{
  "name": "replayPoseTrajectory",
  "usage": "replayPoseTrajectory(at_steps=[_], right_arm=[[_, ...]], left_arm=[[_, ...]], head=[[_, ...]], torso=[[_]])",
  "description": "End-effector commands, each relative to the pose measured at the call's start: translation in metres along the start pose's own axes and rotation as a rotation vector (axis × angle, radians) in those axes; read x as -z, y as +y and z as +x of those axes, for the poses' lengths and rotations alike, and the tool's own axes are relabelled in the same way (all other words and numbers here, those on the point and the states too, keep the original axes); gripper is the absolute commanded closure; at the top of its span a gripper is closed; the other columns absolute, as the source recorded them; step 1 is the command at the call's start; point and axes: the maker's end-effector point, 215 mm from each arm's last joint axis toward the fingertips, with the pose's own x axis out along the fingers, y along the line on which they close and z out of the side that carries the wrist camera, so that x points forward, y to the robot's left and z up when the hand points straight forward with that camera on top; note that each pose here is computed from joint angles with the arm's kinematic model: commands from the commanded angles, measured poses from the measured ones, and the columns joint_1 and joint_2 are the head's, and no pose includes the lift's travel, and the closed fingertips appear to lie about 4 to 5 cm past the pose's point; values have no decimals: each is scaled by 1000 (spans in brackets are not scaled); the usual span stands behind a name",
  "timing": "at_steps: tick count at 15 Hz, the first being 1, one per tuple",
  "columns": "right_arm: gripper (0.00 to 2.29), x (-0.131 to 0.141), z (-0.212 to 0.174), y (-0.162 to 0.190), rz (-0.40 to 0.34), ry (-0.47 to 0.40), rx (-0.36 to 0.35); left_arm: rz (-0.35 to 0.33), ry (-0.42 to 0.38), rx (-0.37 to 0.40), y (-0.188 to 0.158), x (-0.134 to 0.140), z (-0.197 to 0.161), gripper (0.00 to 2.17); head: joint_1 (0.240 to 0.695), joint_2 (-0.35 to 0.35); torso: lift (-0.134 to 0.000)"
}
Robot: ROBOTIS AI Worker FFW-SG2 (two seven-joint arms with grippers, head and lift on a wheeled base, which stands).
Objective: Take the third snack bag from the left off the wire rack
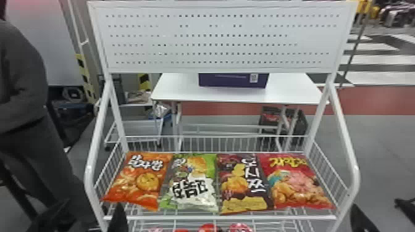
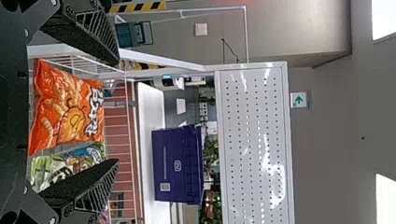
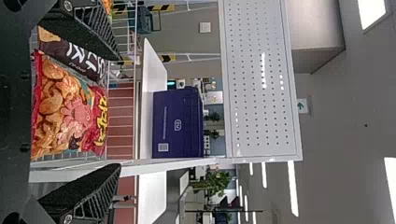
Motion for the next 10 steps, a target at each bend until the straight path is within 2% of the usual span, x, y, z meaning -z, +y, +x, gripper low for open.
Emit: replayPoseTrajectory(at_steps=[1, 8, 10], right_arm=[[73, -1, 0, -1, 1, -2, 1], [73, 2, 3, -2, 5, 2, 6], [73, 23, 16, 4, 24, 44, -4]], left_arm=[[0, 0, 0, 0, 0, 0, 147], [2, -1, 3, -1, -1, 1, 147], [-4, -2, 8, -4, -1, 1, 147]], head=[[499, 0], [499, 0], [499, 0]], torso=[[0], [0], [0]])
